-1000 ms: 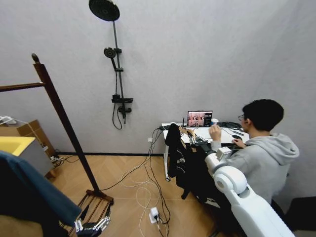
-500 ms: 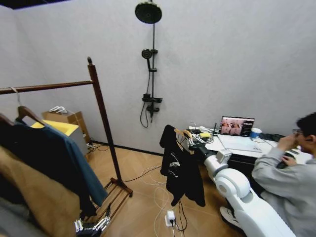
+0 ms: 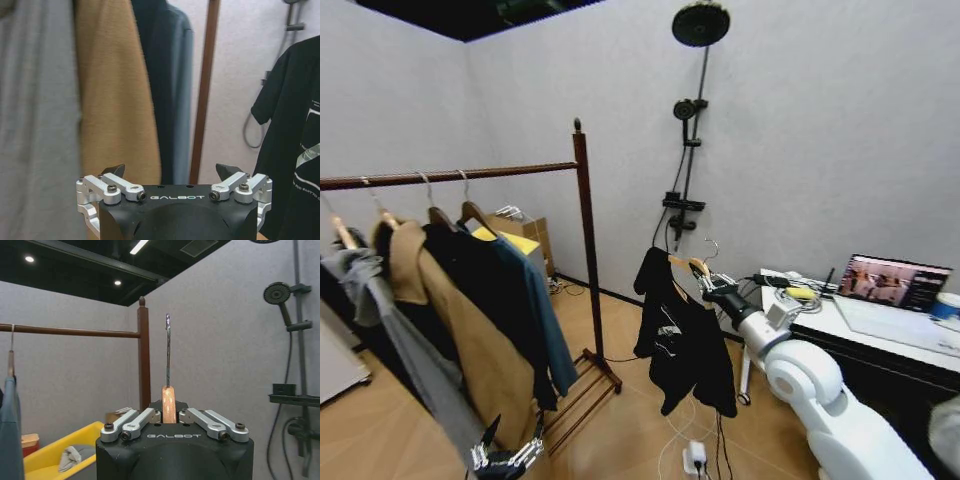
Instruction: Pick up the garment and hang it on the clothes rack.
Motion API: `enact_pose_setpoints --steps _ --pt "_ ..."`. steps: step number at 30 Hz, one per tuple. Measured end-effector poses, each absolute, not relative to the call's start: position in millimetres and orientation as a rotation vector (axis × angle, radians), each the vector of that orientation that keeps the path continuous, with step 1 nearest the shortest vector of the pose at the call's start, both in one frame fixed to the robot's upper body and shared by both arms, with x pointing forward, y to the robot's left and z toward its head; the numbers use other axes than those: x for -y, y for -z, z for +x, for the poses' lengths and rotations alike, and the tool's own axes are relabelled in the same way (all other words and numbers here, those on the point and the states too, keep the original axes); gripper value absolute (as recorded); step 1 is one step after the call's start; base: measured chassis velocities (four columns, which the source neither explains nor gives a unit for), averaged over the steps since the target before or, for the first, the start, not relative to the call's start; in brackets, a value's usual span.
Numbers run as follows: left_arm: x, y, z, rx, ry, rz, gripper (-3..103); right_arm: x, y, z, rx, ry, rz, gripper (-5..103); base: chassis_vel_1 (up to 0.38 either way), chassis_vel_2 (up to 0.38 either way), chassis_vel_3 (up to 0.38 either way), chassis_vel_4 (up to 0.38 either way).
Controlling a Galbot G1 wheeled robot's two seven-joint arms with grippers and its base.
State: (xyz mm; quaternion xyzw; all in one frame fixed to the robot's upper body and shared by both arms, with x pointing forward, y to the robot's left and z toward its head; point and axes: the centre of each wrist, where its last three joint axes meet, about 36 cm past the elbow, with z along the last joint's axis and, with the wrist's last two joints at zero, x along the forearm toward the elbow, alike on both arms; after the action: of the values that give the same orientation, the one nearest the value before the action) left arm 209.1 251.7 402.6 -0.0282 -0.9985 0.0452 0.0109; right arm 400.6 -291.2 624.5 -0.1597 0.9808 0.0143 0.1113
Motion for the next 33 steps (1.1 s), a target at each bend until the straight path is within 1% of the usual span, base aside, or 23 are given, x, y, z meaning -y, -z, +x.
enact_pose_setpoints --steps 13,24,33 --pt "-251.7 -402.6 209.1 3.115 -0.141 -0.088 100 303.8 -619.5 404.1 -2.906 -0.069 -0.421 10 0.126 0.118 0.126 0.129" --pt "-251.7 -402.6 209.1 3.115 -0.141 -0.088 100 328.0 -614.0 423.0 -2.917 -0.070 -0.285 10 0.133 0.134 0.120 0.125" --pt "-251.7 -402.6 209.1 3.115 -0.141 -0.088 100 339.5 -622.9 425.1 -2.891 -0.029 -0.290 10 0.038 0.034 0.049 0.034"
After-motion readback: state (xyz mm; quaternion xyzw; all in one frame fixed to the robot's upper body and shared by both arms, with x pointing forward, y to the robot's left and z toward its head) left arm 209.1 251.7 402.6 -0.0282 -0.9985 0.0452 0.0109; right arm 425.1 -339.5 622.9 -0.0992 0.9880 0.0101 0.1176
